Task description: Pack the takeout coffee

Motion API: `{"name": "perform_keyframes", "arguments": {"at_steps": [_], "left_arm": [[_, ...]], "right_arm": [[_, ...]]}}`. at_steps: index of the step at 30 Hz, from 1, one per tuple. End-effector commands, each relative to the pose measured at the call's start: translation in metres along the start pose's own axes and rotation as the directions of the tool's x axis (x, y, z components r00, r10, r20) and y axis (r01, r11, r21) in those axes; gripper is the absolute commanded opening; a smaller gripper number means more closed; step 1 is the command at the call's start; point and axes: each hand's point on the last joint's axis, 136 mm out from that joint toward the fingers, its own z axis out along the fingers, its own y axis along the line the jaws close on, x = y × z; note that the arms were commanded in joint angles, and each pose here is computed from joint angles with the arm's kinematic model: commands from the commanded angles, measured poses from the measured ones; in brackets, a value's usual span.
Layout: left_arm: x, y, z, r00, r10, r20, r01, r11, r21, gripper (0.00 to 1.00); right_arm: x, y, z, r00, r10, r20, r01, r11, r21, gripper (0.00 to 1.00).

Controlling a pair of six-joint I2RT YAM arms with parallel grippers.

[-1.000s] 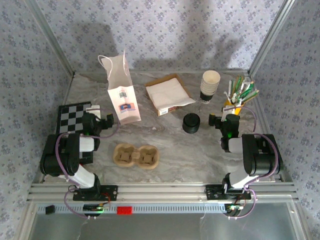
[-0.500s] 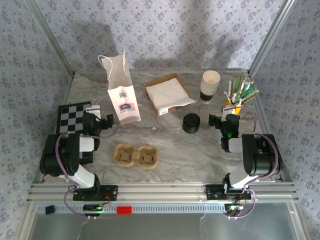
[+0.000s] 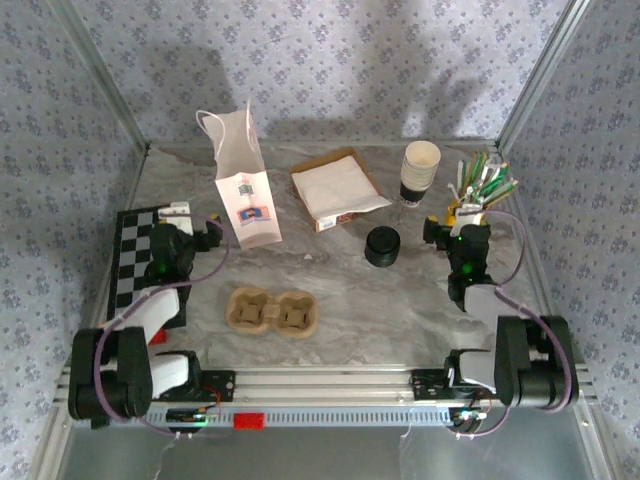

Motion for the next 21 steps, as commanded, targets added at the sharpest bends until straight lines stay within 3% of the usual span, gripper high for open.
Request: {"name": "perform_keyframes", "arguments": {"at_steps": [1,6,10,16,21], "left_arm": [[-0.015,-0.014,-0.014,0.996,-0.086,-0.028,0.088,0.993,0.076,1.00],[-0.036,-0.020,-0.032,0.959,-0.284,-0.004,0.283,0.953,0.110,1.00],[-0.025,0.002,-0.045,0.879,-0.475,-0.043,0.473,0.880,-0.051,1.00],[-0.018,-0.018,-0.068,0.857,-0.484,-0.179,0.490,0.871,-0.011,1.00],[-0.015,-0.051,-0.098,0.867,-0.427,-0.256,0.453,0.890,0.047,1.00]], "right_arm": [[0.000,-0.005,-0.012,0.988,0.106,-0.113,-0.103,0.994,0.025,1.00],[0.004,-0.010,-0.038,0.899,0.367,-0.238,-0.359,0.930,0.077,1.00],[0.005,-0.028,-0.052,0.807,0.533,-0.255,-0.516,0.846,0.137,1.00],[-0.022,-0.026,-0.065,0.802,0.515,-0.302,-0.490,0.857,0.162,1.00],[-0.048,-0.014,-0.075,0.805,0.468,-0.365,-0.434,0.883,0.177,1.00]]}}
